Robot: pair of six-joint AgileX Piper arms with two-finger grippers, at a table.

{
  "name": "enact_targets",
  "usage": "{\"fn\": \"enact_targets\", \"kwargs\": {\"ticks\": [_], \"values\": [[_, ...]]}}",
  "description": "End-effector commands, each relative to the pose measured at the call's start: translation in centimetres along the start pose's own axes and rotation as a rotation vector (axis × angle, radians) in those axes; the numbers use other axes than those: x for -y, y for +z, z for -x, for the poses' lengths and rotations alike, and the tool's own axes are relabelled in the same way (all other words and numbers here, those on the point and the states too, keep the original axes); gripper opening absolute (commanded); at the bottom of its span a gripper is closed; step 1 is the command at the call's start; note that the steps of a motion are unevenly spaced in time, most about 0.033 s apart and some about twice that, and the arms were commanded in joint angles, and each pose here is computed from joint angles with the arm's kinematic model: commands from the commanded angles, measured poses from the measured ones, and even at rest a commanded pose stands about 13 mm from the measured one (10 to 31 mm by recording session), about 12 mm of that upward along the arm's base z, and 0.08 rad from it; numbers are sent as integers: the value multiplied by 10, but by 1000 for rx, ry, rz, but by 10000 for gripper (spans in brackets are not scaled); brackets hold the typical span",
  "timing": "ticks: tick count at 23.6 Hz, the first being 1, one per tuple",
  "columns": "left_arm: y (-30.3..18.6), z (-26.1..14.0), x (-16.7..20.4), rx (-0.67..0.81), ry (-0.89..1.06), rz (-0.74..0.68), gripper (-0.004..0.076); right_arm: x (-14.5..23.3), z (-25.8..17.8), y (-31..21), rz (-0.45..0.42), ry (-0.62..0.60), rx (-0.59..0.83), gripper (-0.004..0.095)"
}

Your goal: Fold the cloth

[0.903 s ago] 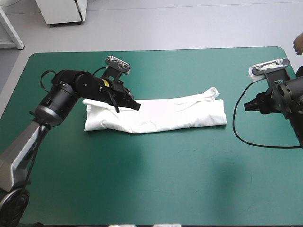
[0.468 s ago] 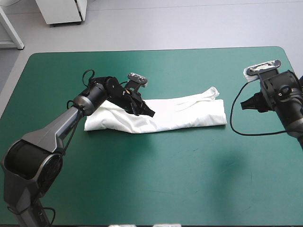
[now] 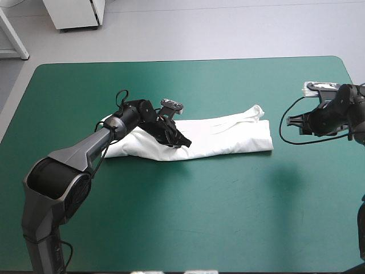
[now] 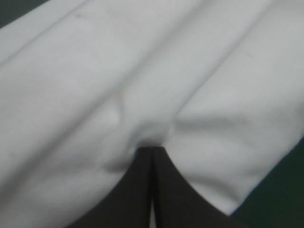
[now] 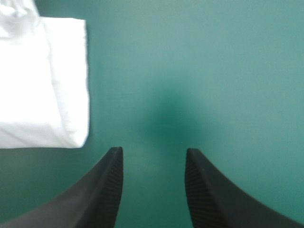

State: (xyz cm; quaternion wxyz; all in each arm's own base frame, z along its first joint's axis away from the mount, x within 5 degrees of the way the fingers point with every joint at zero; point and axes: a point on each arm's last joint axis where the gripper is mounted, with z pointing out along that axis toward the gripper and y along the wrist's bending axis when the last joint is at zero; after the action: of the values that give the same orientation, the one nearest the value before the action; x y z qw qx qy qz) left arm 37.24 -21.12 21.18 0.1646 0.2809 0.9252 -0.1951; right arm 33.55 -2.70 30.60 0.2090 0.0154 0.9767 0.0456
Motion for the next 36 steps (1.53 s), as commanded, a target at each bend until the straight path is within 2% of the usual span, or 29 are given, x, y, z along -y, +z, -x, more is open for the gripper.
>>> {"fn": "enact_targets", "kwargs": {"ticks": [1,6,9,11,21,28,32,34,36], "values": [[-21,12,10,91,8,-9,-9,-6,10,5,129,-21,37,401],[-21,11,11,74,9,-16,-9,-8,23,37,216,-9,-27,429],[-21,10,11,66,9,-19,-9,-15,48,47,338,12,-6,488],[-21,10,11,59,9,-22,-9,-17,57,55,378,22,-11,518],[-21,8,9,46,30,2,-9,-24,49,103,465,65,-151,519],[-21,7,9,34,39,9,-9,-63,40,123,497,-7,-235,507],[-21,7,8,31,45,12,-9,-73,38,128,502,-26,-249,429],[-21,7,8,31,45,12,-9,-74,37,130,504,-26,-253,345],[-21,7,8,29,45,11,-9,-74,38,130,500,-28,-250,213]]}}
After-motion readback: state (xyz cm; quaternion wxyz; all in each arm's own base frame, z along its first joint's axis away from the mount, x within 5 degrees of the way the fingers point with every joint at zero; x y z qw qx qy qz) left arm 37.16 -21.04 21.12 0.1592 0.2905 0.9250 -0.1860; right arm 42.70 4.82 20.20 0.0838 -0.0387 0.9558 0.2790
